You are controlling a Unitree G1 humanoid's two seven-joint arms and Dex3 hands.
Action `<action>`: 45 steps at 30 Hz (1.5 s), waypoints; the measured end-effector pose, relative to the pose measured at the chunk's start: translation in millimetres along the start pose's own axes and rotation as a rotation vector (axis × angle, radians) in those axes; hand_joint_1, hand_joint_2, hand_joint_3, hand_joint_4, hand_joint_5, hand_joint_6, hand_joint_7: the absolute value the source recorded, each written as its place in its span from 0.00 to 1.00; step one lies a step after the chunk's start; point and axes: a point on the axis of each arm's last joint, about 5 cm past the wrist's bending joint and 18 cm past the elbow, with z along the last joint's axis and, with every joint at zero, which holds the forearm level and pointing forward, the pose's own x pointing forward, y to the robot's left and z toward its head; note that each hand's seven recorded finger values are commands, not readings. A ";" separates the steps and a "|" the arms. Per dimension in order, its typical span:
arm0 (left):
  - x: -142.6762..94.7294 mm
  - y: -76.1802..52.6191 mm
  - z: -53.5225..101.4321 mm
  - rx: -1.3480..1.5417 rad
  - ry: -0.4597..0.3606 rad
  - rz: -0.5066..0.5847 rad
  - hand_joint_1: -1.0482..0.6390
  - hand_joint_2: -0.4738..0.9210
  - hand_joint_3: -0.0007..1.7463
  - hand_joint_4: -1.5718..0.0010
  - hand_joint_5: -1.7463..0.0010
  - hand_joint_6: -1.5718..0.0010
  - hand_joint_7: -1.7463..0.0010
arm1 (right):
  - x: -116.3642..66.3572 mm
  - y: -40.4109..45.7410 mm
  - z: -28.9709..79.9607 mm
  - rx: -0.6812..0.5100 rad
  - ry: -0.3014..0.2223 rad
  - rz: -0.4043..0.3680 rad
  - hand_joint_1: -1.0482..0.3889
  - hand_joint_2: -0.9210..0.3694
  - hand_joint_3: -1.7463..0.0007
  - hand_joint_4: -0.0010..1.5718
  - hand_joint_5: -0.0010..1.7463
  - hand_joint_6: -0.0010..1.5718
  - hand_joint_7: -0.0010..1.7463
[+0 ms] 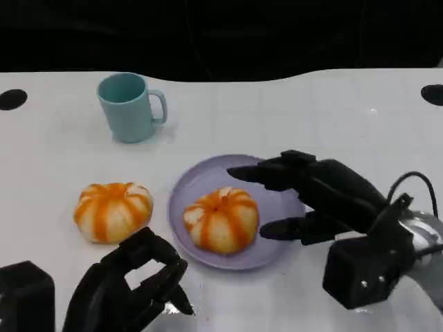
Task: Grasp the bread from the table and place it into the plate.
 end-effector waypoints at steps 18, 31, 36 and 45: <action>-0.4 -1.1 0.3 -0.004 0.007 0.003 0.30 1.00 0.12 0.58 0.00 0.70 0.04 | -67.7 -0.4 4.8 0.401 0.113 -0.092 0.44 0.00 0.82 0.32 1.00 0.27 0.87; 0.1 -2.4 0.5 -0.005 0.005 -0.003 0.29 1.00 0.13 0.58 0.00 0.70 0.04 | -103.2 -1.4 16.0 0.557 0.278 -0.094 0.46 0.00 0.82 0.47 1.00 0.29 0.99; -0.3 -2.7 2.0 -0.002 0.000 -0.004 0.29 1.00 0.13 0.57 0.00 0.70 0.04 | -112.4 -3.4 23.2 0.612 0.346 -0.087 0.46 0.00 0.82 0.46 1.00 0.28 1.00; -1.6 -1.9 2.6 0.002 -0.001 -0.001 0.29 1.00 0.13 0.58 0.00 0.71 0.04 | -113.8 -1.5 25.5 0.667 0.398 -0.078 0.45 0.00 0.82 0.46 1.00 0.29 1.00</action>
